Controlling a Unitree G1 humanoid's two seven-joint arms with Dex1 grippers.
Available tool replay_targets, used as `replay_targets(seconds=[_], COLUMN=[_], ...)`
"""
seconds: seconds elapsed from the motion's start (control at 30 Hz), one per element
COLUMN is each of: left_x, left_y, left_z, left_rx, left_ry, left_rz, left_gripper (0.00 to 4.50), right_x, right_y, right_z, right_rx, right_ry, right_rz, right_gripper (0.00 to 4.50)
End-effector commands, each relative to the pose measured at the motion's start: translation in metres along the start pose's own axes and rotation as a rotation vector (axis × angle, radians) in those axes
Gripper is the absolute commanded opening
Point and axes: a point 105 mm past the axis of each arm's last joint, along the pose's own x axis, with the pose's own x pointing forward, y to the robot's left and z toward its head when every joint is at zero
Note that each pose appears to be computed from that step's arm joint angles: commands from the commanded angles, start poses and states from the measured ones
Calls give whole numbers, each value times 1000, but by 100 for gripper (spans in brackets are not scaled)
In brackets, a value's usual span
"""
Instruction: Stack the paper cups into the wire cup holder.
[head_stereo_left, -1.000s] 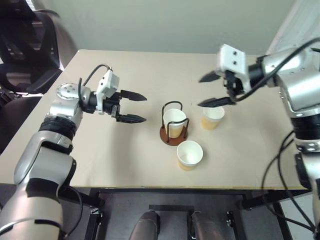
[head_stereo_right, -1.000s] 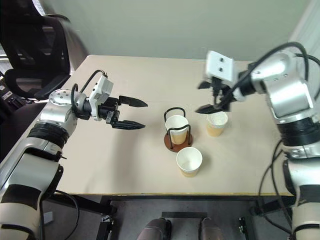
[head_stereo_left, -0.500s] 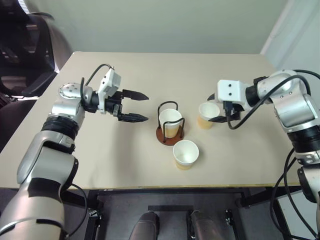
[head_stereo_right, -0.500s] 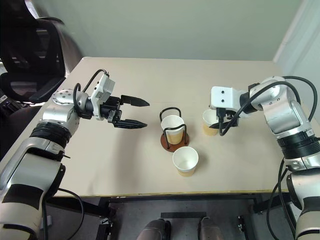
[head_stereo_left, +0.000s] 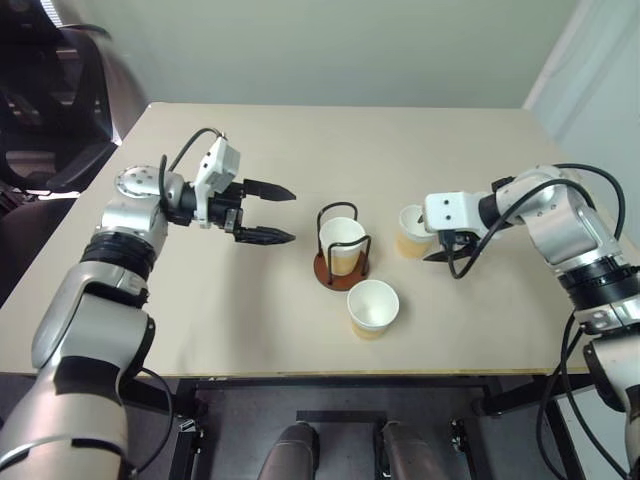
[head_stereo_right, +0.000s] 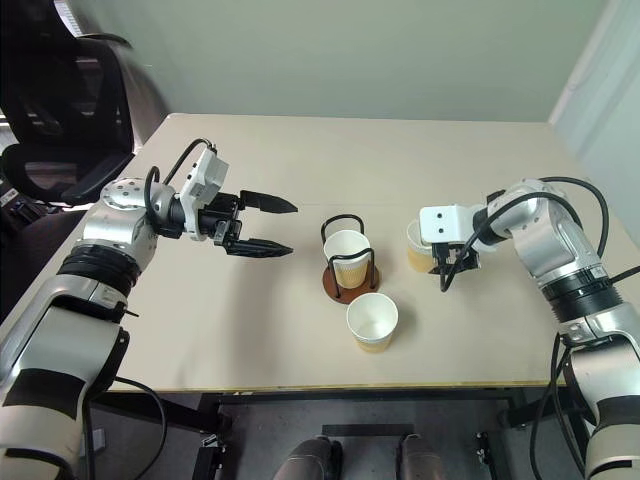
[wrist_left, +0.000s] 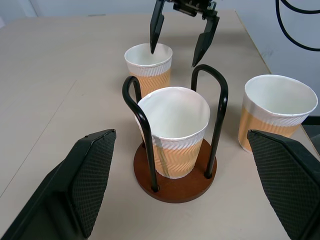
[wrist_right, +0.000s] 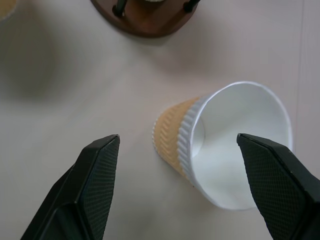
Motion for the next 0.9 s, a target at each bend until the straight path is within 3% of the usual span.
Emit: replay_targets(seconds=[0.03, 0.13, 0.27, 0.53, 0.9], left_x=[-5, -4, -4, -6, -8], left_y=[-2, -2, -3, -2, 0], left_z=[11, 11, 10, 8, 3], left_rx=[41, 41, 37, 41, 28], left_ry=[-23, -21, -18, 14, 45], left_rz=[-21, -22, -27, -27, -11], left_gripper=[450, 450, 450, 450, 450], right_x=[0, 8, 10, 2, -22], right_y=[-9, -10, -9, -5, -5], right_z=[0, -4, -3, -1, 19], right_rx=[-62, -87, -110, -112, -52], right_ry=[36, 61, 65, 58, -49], right_rz=[-22, -8, 20, 67, 23], right_gripper=[379, 379, 293, 4, 1])
